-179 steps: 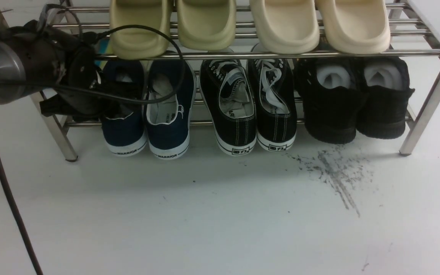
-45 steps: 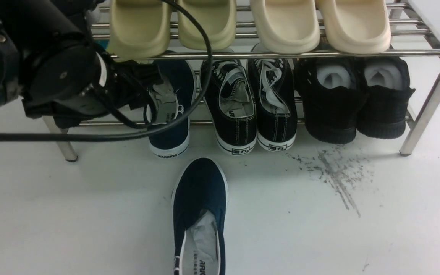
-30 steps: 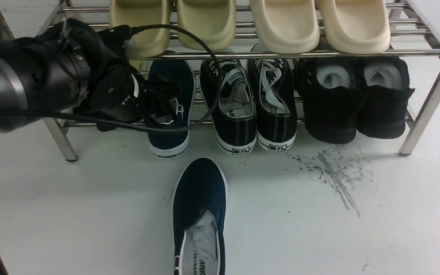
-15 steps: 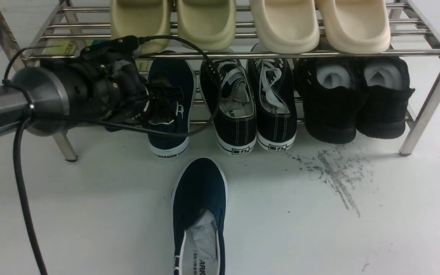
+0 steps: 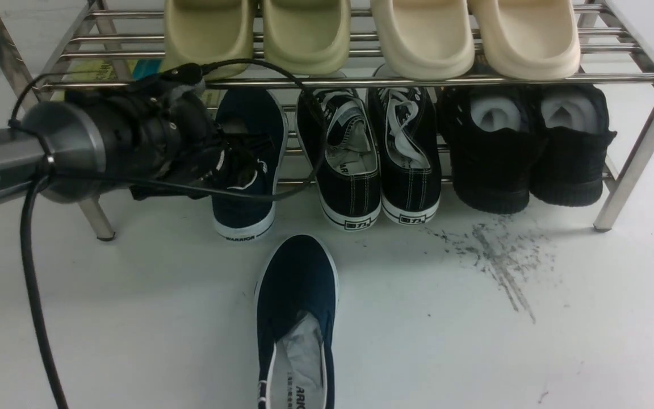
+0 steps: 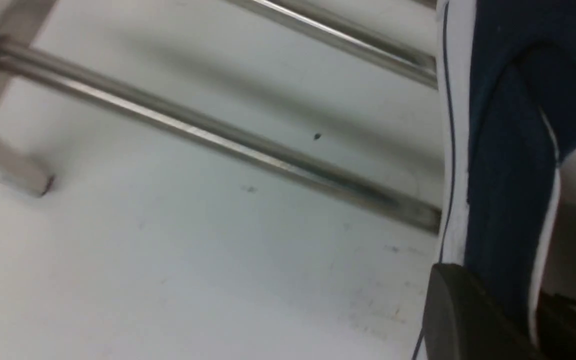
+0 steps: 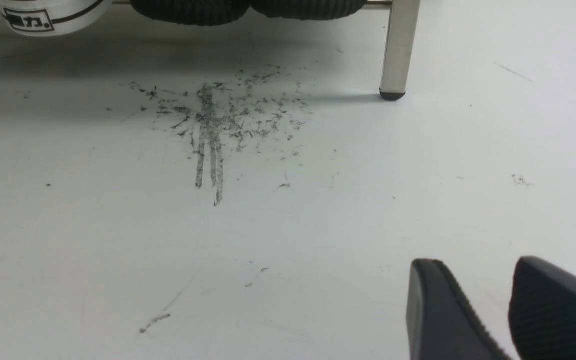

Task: Take the shoes off the shelf with your hand on the white table.
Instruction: 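Grasp the leftmost shoe on the bottom shelf of the shoe rack with the left gripper, then set the held shoe down on the floor in front of the rack with the left gripper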

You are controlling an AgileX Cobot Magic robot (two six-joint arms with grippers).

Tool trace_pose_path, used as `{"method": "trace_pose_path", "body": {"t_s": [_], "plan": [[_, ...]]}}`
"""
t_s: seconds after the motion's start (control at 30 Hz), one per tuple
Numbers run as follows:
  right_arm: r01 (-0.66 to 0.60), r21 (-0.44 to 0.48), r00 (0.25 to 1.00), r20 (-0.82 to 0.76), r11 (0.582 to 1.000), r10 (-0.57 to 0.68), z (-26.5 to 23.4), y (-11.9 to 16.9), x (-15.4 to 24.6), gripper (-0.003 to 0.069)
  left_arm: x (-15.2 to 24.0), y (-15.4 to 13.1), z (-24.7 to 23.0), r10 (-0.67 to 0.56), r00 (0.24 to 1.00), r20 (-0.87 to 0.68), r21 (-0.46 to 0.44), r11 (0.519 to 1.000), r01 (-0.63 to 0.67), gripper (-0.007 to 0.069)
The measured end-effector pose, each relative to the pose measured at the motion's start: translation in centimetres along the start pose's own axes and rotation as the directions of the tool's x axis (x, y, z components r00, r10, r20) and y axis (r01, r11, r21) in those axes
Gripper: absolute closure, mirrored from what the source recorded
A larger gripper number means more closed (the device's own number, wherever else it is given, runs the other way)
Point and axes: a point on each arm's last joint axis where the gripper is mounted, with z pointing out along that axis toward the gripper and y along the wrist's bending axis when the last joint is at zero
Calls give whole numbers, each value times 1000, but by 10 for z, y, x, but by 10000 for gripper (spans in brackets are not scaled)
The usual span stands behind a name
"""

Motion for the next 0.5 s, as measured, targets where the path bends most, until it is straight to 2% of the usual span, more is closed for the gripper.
{"method": "trace_pose_path", "body": {"t_s": [0.1,0.2,0.37,0.5], "plan": [[0,0,1000,0,1000,0,0,0,0,420,-4,2,-18,11,1000,1,-17,1000,-11,596],[0,0,1000,0,1000,0,0,0,0,420,-9,3,-57,40,999,14,-31,999,-39,596],[0,0,1000,0,1000,0,0,0,0,420,-3,-2,-111,94,995,16,-10,996,-93,596],[0,0,1000,0,1000,0,0,0,0,420,11,-10,-150,126,992,0,43,991,-126,596]]}}
